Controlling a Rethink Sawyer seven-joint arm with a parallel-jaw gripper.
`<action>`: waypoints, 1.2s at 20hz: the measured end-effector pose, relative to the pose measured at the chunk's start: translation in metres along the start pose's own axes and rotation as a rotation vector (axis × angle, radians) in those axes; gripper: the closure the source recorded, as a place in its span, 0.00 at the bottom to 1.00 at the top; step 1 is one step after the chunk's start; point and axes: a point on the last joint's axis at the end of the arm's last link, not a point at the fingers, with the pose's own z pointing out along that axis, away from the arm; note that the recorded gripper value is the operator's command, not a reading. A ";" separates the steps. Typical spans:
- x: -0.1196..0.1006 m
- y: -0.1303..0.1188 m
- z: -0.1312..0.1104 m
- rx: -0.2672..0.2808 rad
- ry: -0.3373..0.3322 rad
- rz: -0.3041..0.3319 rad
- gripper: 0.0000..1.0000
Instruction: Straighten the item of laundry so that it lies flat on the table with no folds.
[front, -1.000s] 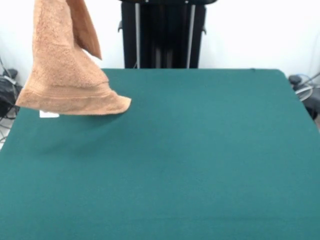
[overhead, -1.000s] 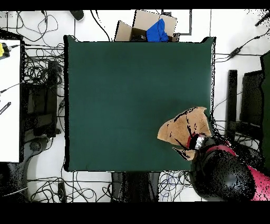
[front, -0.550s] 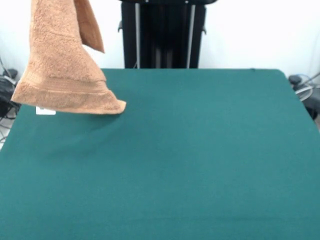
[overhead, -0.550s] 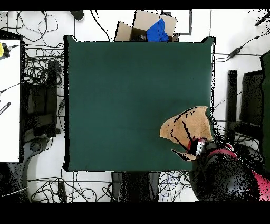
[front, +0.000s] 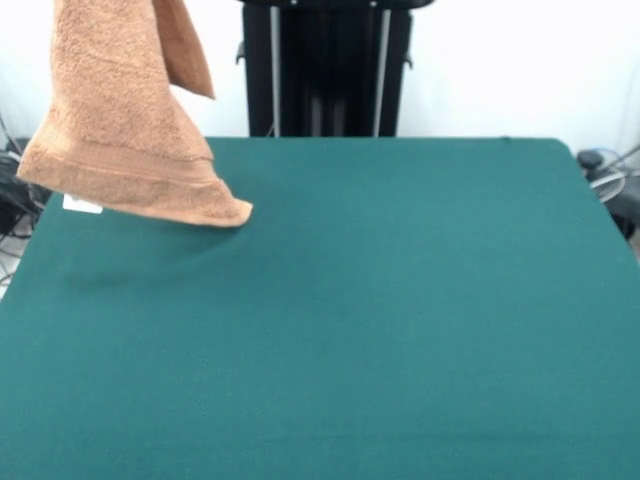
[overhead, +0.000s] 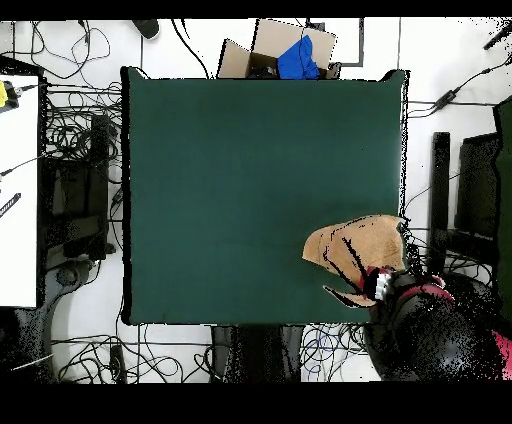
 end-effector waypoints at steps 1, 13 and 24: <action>0.000 0.000 0.000 0.000 0.000 0.001 1.00; 0.005 -0.011 0.004 -0.001 0.008 0.018 1.00; 0.008 -0.016 0.000 0.009 0.016 0.025 1.00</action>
